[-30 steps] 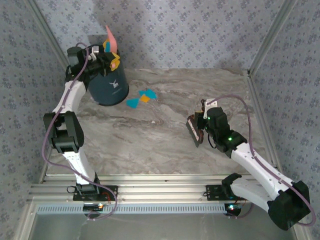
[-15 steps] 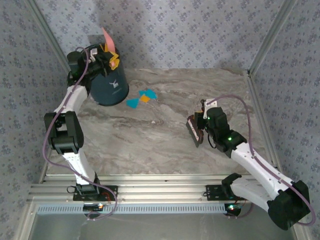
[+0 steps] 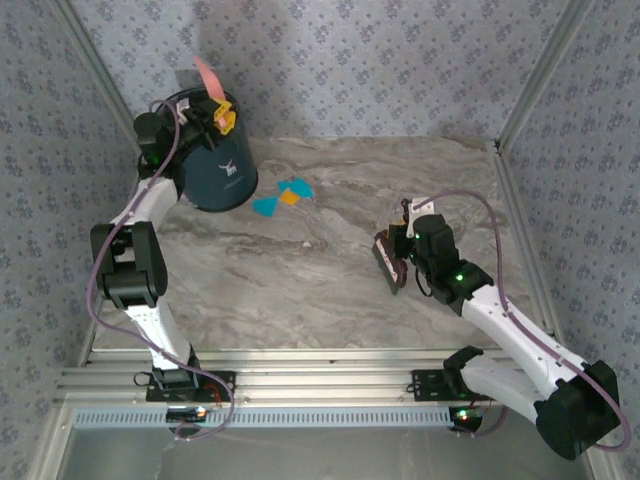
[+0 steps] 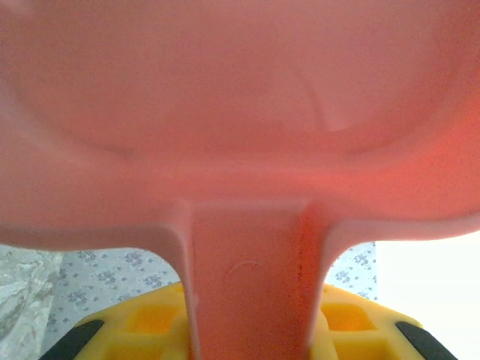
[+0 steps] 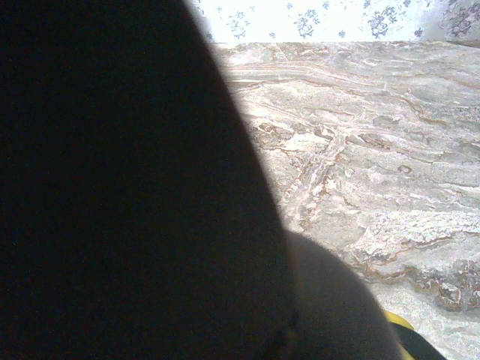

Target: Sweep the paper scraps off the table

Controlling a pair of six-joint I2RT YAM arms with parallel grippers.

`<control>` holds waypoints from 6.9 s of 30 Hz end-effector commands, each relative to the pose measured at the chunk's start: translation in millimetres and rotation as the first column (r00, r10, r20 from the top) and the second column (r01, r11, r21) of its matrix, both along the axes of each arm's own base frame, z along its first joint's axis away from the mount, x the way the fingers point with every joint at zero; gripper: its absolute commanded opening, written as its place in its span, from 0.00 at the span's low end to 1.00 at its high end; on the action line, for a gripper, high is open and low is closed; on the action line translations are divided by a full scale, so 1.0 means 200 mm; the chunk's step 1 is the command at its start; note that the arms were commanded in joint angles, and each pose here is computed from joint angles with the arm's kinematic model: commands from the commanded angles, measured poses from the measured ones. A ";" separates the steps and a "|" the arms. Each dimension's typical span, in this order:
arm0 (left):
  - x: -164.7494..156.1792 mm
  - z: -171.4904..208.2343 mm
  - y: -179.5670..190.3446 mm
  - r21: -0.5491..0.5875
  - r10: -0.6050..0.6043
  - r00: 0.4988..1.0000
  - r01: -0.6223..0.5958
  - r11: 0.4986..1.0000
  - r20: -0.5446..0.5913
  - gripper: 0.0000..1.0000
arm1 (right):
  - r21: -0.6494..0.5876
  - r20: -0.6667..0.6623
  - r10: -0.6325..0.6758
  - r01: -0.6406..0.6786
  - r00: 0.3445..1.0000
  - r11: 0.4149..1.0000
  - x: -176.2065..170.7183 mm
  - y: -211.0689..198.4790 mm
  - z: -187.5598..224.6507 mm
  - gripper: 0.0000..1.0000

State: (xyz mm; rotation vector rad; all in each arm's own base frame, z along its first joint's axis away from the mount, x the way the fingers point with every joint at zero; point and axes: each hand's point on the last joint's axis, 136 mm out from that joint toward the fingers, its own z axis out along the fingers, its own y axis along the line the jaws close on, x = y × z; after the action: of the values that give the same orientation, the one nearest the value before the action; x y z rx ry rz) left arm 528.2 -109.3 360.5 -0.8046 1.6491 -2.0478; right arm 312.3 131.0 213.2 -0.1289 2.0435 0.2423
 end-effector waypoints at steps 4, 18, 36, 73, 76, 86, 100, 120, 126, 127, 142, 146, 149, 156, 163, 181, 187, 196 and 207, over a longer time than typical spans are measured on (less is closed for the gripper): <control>-0.07 0.21 0.03 -0.090 0.027 0.994 -0.018 0.996 0.101 0.00 | 0.025 0.036 -0.017 0.016 0.999 1.000 0.02 0.00 0.08 0.00; -0.26 0.24 -0.06 0.367 -0.064 0.983 -0.005 0.930 0.175 0.00 | 0.065 0.038 -0.002 -0.001 0.999 0.998 0.02 0.03 0.09 0.00; -0.73 -0.16 -0.28 0.858 -0.373 0.926 0.153 0.491 0.049 0.00 | 0.263 0.059 0.027 -0.041 0.998 0.964 0.06 0.11 0.18 0.00; -0.94 -0.56 -0.16 0.990 -0.391 0.920 0.041 0.138 0.017 0.00 | 0.732 -0.081 -0.022 0.074 0.996 0.677 0.96 0.76 0.17 0.00; -0.94 -0.57 -0.17 0.989 -0.393 0.919 0.044 0.138 0.014 0.00 | 0.757 -0.109 -0.060 0.122 0.992 0.642 1.04 0.80 0.12 0.00; -0.93 -0.60 -0.16 0.991 -0.397 0.918 0.058 0.119 -0.006 0.00 | 0.813 -0.200 -0.128 0.237 0.972 0.532 1.28 0.94 -0.08 0.00; -0.93 -0.62 -0.16 0.990 -0.403 0.915 0.077 0.115 -0.024 0.00 | 0.786 -0.262 -0.219 0.339 0.940 0.517 1.42 0.95 -0.29 0.00; -0.93 -0.64 -0.17 0.988 -0.408 0.912 0.094 0.120 -0.037 0.00 | 0.553 -0.312 -0.430 0.530 0.847 0.643 1.09 0.49 -0.50 0.00; -0.94 -0.64 -0.18 0.987 -0.413 0.910 0.099 0.123 -0.040 0.00 | 0.465 -0.325 -0.487 0.585 0.811 0.664 0.88 0.30 -0.55 0.00; -0.94 -0.64 -0.19 0.988 -0.415 0.909 0.099 0.122 -0.040 0.00 | 0.429 -0.340 -0.499 0.603 0.797 0.673 0.82 0.26 -0.60 0.00; -0.96 -0.67 -0.23 0.987 -0.440 0.895 0.124 0.106 -0.065 0.00 | 0.236 -0.290 -0.663 0.723 0.691 0.650 0.27 -0.18 -0.54 0.00; -0.96 -0.68 -0.24 0.987 -0.443 0.894 0.127 0.101 -0.070 0.00 | 0.267 -0.257 -0.627 0.678 0.735 0.685 0.26 -0.17 -0.44 0.00; -0.96 -0.70 -0.25 0.987 -0.452 0.888 0.137 0.088 -0.083 0.00 | 0.317 -0.238 -0.572 0.619 0.785 0.719 0.29 -0.12 -0.36 0.00; -0.99 -0.77 -0.30 0.984 -0.481 0.866 0.172 0.039 -0.133 0.00 | 0.394 -0.175 -0.450 0.481 0.876 0.783 0.29 -0.05 -0.15 0.00; -0.99 -0.81 -0.30 0.982 -0.485 0.859 0.191 0.009 -0.163 0.00 | 0.454 -0.128 -0.202 0.239 0.971 0.859 0.35 0.15 -0.01 0.00; -1.00 -0.82 -0.29 0.981 -0.482 0.859 0.193 -0.012 -0.175 0.00 | 0.492 -0.154 0.267 -0.160 0.951 0.856 0.34 0.66 -0.11 0.00; -1.01 -0.83 -0.30 0.979 -0.494 0.849 0.200 -0.028 -0.188 0.00 | 0.353 -0.178 0.241 -0.167 0.954 0.921 0.32 0.58 -0.18 0.00; -1.05 -0.88 -0.35 0.968 -0.532 0.813 0.242 -0.066 -0.239 0.00 | 0.154 -0.124 -0.008 0.027 0.992 0.988 0.33 0.28 -0.14 0.00; -1.13 -0.97 -0.42 0.943 -0.585 0.741 0.293 -0.158 -0.329 0.00 | 0.222 -0.051 -0.002 0.013 0.999 0.975 0.29 0.24 0.02 0.00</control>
State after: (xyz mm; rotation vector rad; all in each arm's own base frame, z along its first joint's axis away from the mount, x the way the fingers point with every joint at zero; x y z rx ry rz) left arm 303.5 -190.9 160.1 0.6035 2.7588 -0.5044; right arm 373.7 181.3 200.0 0.0300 2.1001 0.4422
